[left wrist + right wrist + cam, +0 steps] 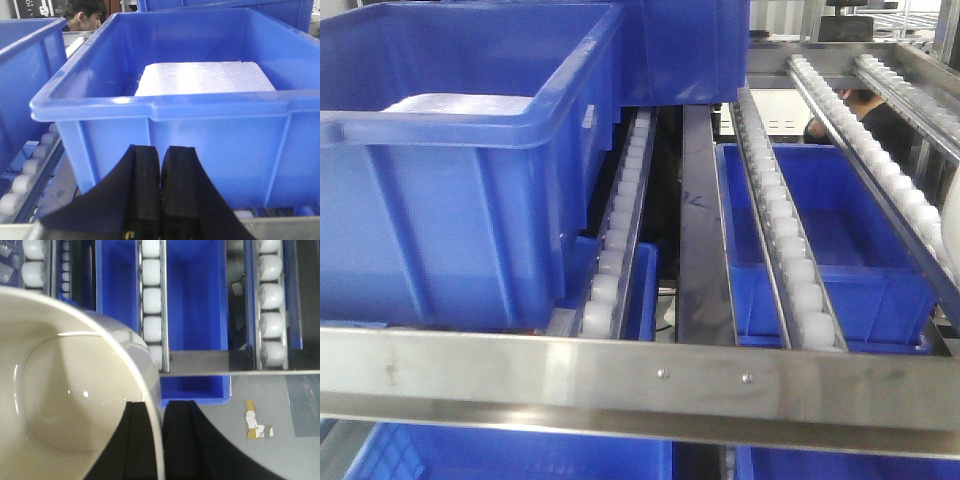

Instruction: Move white bin to right shelf second layer

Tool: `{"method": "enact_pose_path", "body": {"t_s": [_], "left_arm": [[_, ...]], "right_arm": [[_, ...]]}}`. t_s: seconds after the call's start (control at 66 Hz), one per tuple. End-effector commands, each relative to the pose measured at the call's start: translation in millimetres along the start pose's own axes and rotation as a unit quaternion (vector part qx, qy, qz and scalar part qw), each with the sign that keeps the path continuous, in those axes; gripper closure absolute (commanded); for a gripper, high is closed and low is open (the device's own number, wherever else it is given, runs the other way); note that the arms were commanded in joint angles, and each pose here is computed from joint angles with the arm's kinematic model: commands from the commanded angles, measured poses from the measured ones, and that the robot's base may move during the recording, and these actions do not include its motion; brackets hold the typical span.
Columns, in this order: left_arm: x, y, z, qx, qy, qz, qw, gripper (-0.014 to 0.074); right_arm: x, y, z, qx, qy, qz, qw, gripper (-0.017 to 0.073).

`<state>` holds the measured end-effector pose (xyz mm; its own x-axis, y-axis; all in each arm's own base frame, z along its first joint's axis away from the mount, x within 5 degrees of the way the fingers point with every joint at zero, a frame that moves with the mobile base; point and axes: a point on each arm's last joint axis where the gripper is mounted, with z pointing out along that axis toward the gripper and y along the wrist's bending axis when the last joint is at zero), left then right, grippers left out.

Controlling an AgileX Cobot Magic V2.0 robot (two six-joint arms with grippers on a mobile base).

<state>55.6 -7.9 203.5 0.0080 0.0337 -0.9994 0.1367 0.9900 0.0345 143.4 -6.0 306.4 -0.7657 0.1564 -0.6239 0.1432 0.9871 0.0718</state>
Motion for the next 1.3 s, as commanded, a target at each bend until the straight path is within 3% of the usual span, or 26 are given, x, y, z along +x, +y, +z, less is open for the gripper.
{"method": "enact_pose_path", "body": {"t_s": [0.0, 1.288], "left_arm": [[4.1, 0.1, 0.3, -0.002, -0.03, -0.004, 1.0, 0.0509], [4.1, 0.1, 0.3, -0.002, -0.03, -0.004, 1.0, 0.0509]], "right_arm": [[-12.0, 1.4, -8.2, -0.006, -0.049, -0.002, 0.999, 0.051], [-12.1, 1.6, -8.2, -0.007, -0.049, -0.001, 0.999, 0.051]]}}
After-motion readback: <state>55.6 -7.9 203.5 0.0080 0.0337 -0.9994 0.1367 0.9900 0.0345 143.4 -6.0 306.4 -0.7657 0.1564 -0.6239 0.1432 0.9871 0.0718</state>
